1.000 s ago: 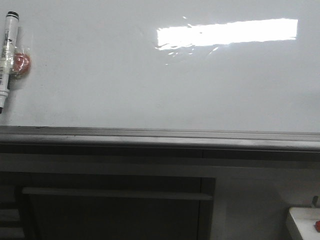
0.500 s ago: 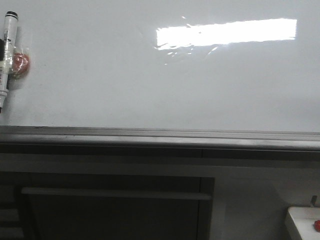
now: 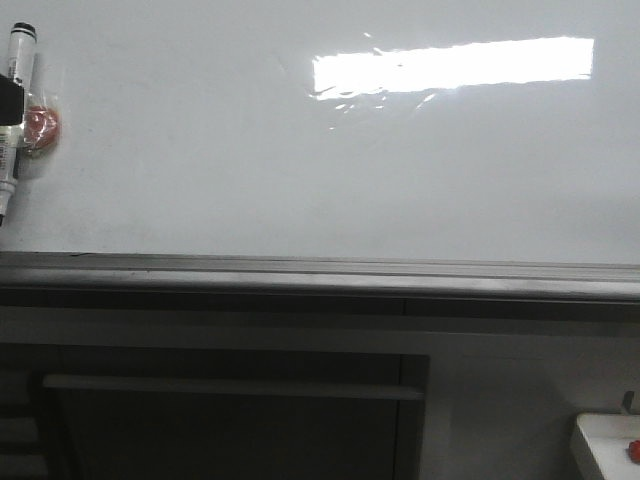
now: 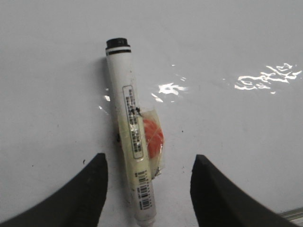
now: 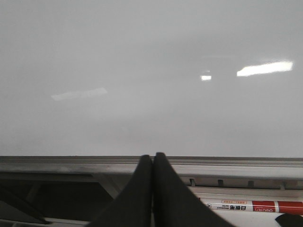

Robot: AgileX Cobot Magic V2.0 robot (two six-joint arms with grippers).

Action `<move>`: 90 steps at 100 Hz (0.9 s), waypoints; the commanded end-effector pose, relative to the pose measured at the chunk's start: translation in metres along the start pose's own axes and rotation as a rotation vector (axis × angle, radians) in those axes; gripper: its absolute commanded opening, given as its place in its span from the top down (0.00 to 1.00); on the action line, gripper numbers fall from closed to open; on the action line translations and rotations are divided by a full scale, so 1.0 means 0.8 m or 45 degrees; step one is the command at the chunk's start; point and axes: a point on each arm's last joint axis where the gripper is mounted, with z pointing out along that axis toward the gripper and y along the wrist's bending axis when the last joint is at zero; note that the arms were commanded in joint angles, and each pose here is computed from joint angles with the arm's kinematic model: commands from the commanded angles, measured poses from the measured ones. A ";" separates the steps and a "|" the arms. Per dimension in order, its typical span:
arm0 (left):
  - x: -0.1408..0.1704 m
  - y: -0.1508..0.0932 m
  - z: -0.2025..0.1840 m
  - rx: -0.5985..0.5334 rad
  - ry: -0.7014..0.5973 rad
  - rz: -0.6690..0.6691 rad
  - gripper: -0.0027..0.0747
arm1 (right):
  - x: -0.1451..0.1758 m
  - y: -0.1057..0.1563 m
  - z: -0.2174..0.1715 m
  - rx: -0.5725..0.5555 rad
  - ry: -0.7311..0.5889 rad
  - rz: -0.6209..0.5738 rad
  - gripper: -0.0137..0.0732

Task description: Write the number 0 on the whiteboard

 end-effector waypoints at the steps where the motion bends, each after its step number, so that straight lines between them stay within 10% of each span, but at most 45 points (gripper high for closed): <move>1: -0.020 -0.002 0.000 0.000 -0.107 -0.027 0.52 | -0.017 0.003 -0.001 -0.009 -0.098 -0.010 0.91; 90: 0.011 0.002 0.041 -0.055 0.078 -0.082 0.52 | -0.018 0.003 -0.001 -0.008 -0.107 -0.043 0.91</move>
